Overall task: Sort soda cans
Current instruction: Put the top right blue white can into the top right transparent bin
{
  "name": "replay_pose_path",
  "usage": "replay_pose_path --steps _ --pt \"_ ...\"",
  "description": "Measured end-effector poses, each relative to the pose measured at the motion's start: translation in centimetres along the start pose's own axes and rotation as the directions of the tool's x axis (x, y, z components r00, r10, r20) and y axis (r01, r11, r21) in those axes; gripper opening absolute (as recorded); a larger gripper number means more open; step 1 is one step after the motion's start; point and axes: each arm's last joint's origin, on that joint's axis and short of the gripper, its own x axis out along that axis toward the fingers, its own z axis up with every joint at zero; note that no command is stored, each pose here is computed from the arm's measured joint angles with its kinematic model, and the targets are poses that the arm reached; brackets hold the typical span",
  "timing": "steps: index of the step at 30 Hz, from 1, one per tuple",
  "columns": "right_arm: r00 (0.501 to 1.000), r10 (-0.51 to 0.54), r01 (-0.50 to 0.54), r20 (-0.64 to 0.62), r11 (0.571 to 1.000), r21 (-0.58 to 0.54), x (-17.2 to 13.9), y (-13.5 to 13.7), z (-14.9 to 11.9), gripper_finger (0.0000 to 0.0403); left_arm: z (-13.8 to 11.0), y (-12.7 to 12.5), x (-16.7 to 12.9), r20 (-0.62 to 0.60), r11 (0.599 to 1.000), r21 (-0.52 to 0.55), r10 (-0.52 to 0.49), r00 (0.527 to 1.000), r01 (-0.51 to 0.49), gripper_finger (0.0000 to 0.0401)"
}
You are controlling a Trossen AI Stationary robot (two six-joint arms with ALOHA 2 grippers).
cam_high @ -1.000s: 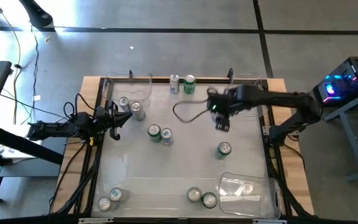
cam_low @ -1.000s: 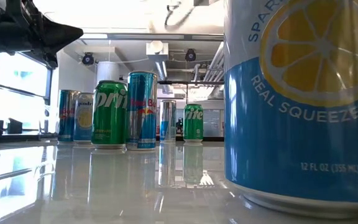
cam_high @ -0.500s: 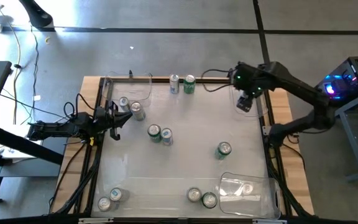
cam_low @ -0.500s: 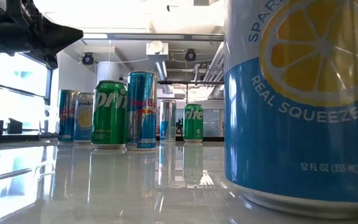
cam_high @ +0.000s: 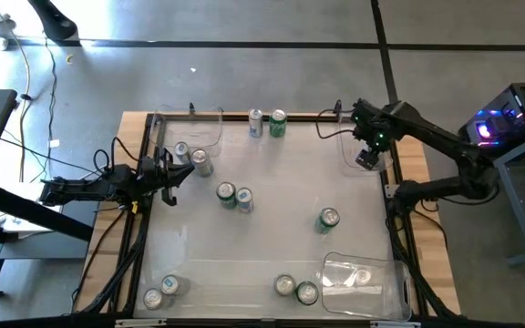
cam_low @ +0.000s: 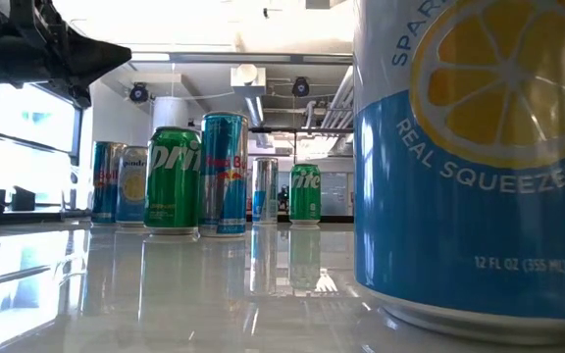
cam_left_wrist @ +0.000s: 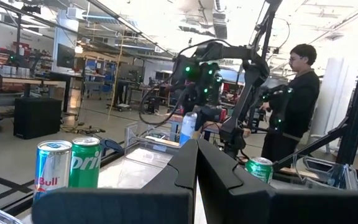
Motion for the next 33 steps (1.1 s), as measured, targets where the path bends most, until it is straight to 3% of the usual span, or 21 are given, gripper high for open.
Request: replay_pose_path --steps 12,22,27,33 --pt "0.998 0.028 -0.027 -0.055 0.999 0.023 4.1 -0.5 -0.7 0.0281 0.0 0.0 0.0 0.000 1.000 0.000 0.000 1.000 0.000 0.0001" --pt "0.997 0.043 -0.041 -0.065 0.998 0.042 4.8 -0.7 -0.9 0.0283 0.1 0.0 0.0 0.007 1.000 -0.003 -0.001 1.000 0.001 0.0001" --pt "0.997 0.040 -0.037 -0.070 0.998 0.041 4.8 -0.7 -0.9 0.0325 0.1 0.0 0.0 0.007 1.000 -0.003 -0.001 1.000 0.001 0.0001" --pt "0.995 0.029 -0.025 -0.091 0.999 0.040 4.6 -0.8 -1.1 0.0336 0.1 0.0 0.0 0.007 1.000 -0.003 -0.001 1.000 0.001 0.0001"
